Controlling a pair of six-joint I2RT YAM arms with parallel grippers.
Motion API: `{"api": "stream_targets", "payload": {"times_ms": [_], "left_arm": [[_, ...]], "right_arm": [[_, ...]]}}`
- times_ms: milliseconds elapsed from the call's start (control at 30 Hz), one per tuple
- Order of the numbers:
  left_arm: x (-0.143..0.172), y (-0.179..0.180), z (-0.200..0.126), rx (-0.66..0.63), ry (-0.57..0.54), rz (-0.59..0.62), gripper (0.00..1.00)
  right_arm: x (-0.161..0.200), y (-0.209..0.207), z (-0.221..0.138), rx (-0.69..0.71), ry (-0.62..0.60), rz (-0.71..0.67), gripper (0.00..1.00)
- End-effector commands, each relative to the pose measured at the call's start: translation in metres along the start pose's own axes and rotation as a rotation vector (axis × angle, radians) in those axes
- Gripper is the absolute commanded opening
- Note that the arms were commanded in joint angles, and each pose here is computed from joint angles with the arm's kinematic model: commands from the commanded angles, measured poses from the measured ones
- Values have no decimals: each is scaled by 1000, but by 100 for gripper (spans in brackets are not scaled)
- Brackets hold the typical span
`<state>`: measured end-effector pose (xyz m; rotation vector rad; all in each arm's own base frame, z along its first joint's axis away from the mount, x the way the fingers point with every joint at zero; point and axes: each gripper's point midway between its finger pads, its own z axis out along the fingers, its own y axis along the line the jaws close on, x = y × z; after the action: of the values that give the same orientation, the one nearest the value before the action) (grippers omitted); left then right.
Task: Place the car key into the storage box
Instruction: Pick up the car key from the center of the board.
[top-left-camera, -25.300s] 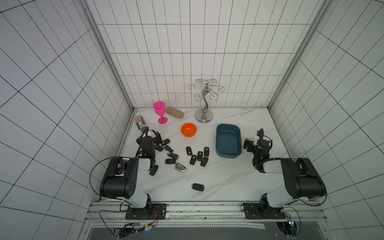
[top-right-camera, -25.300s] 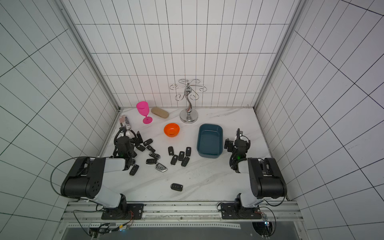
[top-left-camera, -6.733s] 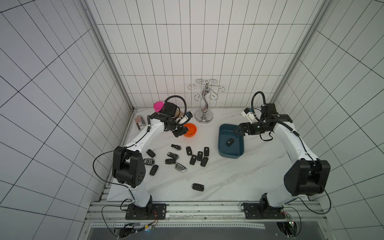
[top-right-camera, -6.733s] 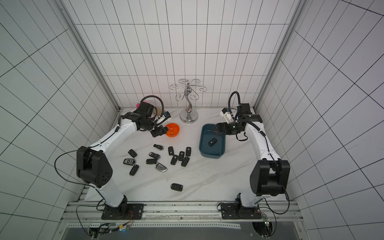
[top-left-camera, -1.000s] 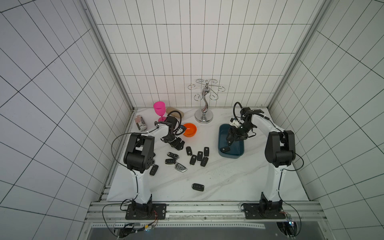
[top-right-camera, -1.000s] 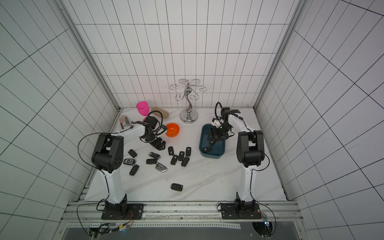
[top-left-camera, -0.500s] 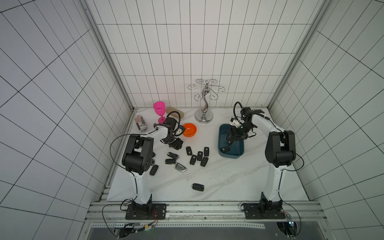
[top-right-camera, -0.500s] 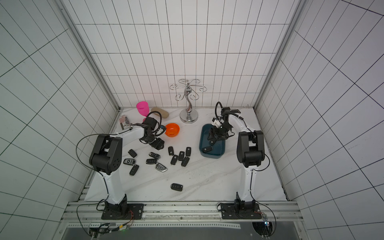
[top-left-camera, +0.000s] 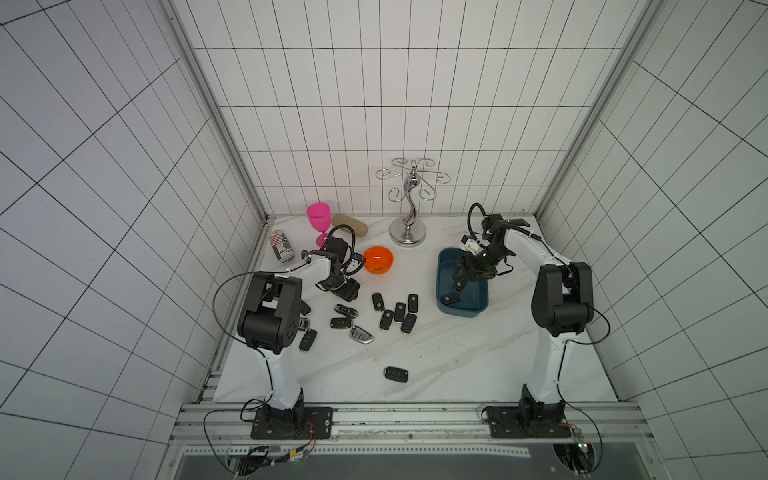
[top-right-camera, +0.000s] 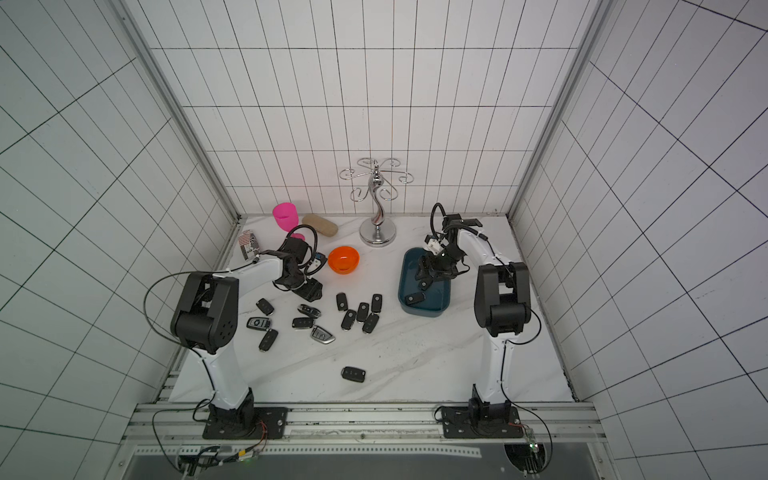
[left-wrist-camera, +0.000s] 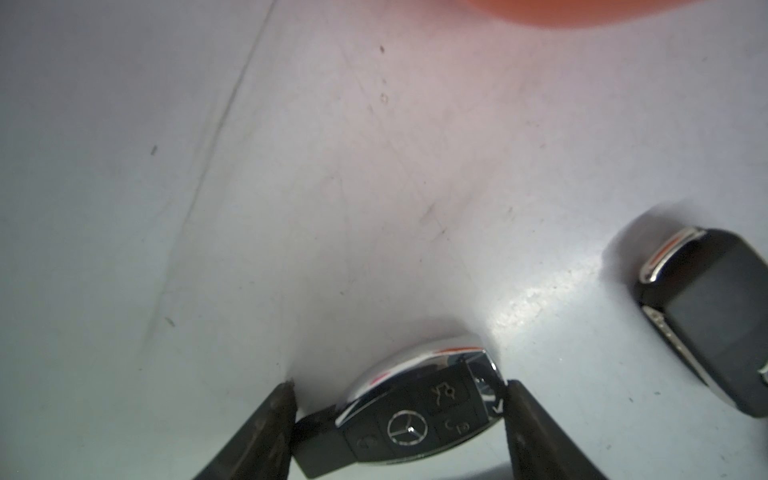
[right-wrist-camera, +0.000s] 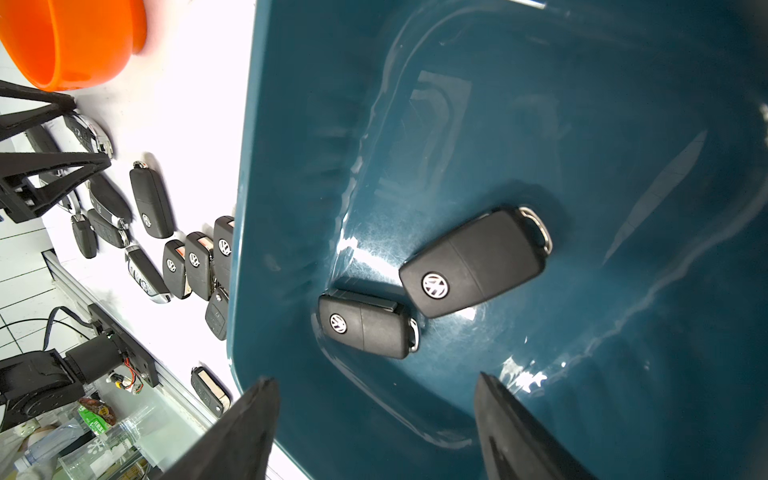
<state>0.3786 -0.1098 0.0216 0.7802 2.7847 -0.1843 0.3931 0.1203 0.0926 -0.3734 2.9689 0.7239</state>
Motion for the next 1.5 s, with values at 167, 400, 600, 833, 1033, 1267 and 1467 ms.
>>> {"api": "stream_targets", "payload": {"times_ms": [167, 400, 600, 833, 1033, 1267, 1467], "left_arm": [[31, -6, 7, 42, 86, -28, 56], [6, 8, -24, 4, -24, 8, 57], [-26, 11, -60, 4, -102, 48, 58], [-62, -10, -98, 71, -224, 124, 59], [-82, -69, -120, 141, -293, 305, 60], [-99, -139, -130, 208, -331, 456, 61], [-113, -184, -130, 245, -357, 539, 61]], "right_arm": [[8, 5, -8, -22, -3, -6, 77], [6, 5, -10, -20, -9, -14, 77], [2, 9, -23, -4, -48, -41, 78], [3, 37, -46, -89, -106, -74, 77], [18, 102, -63, -315, -126, -161, 76], [26, 145, -49, -436, -62, -220, 76], [25, 158, -42, -523, -43, -213, 75]]}}
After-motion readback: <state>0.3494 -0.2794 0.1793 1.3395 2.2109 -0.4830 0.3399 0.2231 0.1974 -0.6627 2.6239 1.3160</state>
